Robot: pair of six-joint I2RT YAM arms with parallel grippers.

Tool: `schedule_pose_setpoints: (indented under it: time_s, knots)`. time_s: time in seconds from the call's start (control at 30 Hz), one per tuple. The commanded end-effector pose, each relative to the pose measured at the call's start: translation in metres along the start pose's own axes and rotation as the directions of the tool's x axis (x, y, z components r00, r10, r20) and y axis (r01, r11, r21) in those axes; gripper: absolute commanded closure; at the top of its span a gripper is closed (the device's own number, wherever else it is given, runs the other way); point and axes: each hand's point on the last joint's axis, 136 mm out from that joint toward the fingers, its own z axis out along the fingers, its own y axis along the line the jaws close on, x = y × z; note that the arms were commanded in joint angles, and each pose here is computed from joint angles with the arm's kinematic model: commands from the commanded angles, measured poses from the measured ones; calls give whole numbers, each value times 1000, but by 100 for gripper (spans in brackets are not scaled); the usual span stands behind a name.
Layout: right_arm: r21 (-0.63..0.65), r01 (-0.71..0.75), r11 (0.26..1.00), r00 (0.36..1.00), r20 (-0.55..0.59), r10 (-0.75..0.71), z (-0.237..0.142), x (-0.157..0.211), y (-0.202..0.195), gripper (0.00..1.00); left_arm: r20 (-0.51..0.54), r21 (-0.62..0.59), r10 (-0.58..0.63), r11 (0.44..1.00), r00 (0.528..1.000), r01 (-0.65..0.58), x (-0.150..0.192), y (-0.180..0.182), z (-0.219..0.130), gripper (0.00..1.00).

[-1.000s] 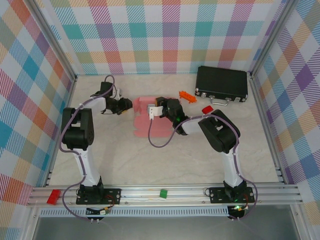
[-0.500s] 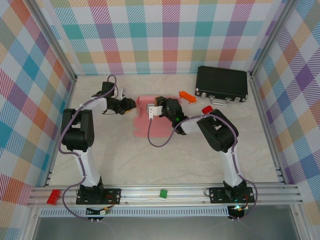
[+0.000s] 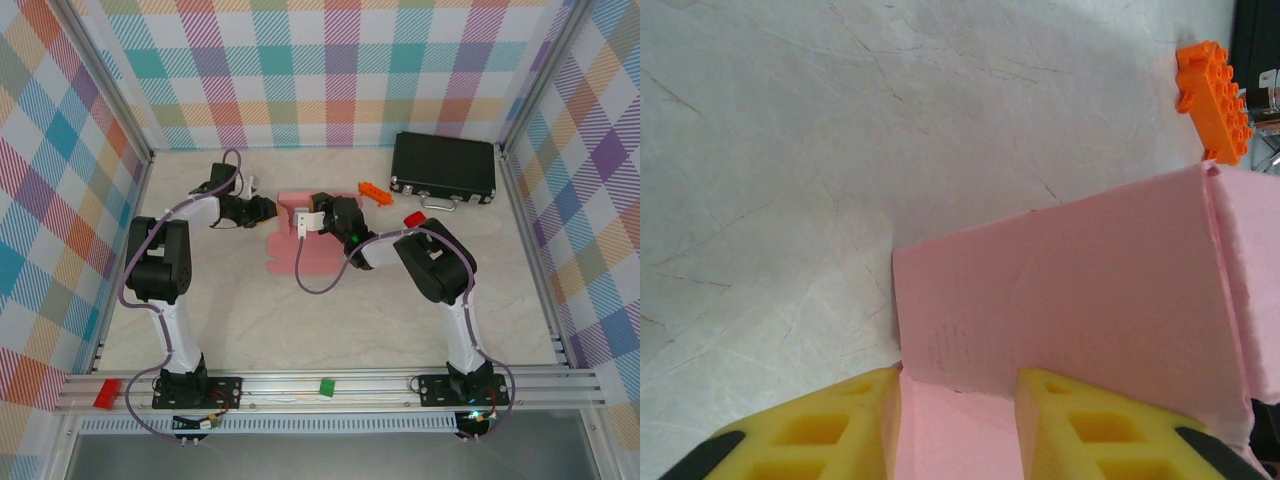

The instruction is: Fold the paper box

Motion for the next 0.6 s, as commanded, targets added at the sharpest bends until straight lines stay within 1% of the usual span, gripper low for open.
schedule_pose_setpoints:
  time_s: [0.0,0.1,0.27,0.33,0.37,0.57]
  knots:
    - [-30,3,1000,1000,1,-3,5,-2,14,88,-28,28,37,999,999,-36,11,-4,8,69]
    - [-31,3,1000,1000,1,-3,5,-2,14,87,-36,33,44,999,998,-43,15,-4,7,74]
    - [-30,5,1000,1000,-4,-5,5,-1,14,87,-50,47,52,998,997,-49,21,-4,9,75]
    - [-31,6,1000,1000,-4,-6,5,-1,14,87,-52,44,50,998,997,-48,22,-3,9,74]
    - [-31,7,1000,1000,-5,-7,5,-1,14,87,-31,60,70,996,997,-68,16,-8,9,74]
    - [-31,7,999,1000,-10,-7,5,0,15,87,-16,63,82,995,997,-81,12,-9,12,67]
